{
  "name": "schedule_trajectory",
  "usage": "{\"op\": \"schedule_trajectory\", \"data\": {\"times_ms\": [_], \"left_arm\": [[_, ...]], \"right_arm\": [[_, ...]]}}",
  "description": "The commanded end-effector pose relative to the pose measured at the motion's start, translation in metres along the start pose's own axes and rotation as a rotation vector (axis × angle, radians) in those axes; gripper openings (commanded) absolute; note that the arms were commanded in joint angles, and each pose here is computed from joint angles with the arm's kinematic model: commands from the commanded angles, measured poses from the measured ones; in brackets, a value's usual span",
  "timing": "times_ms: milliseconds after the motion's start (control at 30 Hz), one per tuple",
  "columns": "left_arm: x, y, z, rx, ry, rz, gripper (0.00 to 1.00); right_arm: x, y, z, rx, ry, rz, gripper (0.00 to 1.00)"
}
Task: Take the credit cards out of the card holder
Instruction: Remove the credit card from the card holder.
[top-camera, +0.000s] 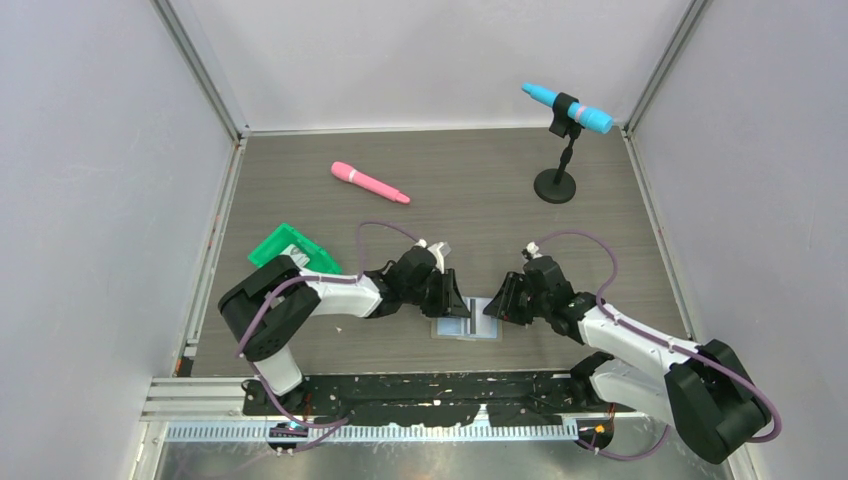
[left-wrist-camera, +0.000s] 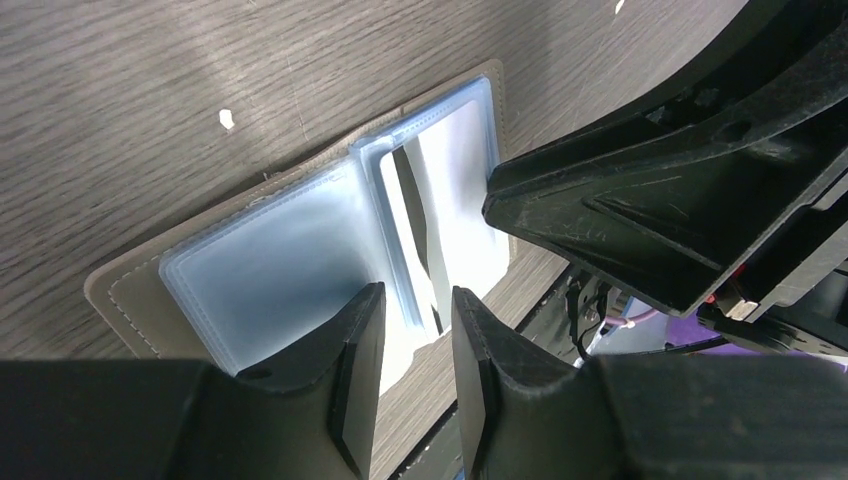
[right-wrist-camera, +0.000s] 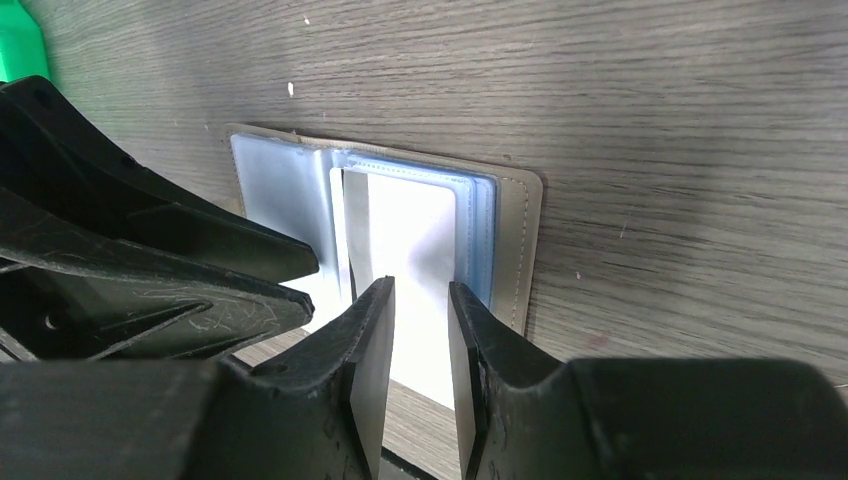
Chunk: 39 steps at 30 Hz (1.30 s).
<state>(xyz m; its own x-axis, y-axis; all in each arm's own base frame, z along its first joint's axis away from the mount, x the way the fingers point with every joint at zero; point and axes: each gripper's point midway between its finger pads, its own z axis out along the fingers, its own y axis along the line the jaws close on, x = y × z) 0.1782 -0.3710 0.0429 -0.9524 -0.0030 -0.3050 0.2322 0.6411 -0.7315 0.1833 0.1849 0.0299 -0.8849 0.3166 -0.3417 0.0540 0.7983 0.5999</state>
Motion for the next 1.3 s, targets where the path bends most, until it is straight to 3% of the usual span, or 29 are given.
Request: {"op": "schedule_trajectory", "data": {"times_ms": [0, 1000, 1267], "left_arm": [[-0.009, -0.003, 0.004, 0.003, -0.060, -0.001, 0.33], [0.002, -0.010, 0.014, 0.004, -0.042, -0.086, 0.32], [0.006, -0.019, 0.014, 0.043, -0.021, -0.104, 0.26]], "right_arm": [[0.013, -0.022, 0.000, 0.070, 0.025, 0.017, 0.34], [0.015, -0.025, -0.002, 0.066, 0.015, 0.022, 0.32], [0.016, -0.025, -0.003, 0.061, 0.012, 0.023, 0.31]]}}
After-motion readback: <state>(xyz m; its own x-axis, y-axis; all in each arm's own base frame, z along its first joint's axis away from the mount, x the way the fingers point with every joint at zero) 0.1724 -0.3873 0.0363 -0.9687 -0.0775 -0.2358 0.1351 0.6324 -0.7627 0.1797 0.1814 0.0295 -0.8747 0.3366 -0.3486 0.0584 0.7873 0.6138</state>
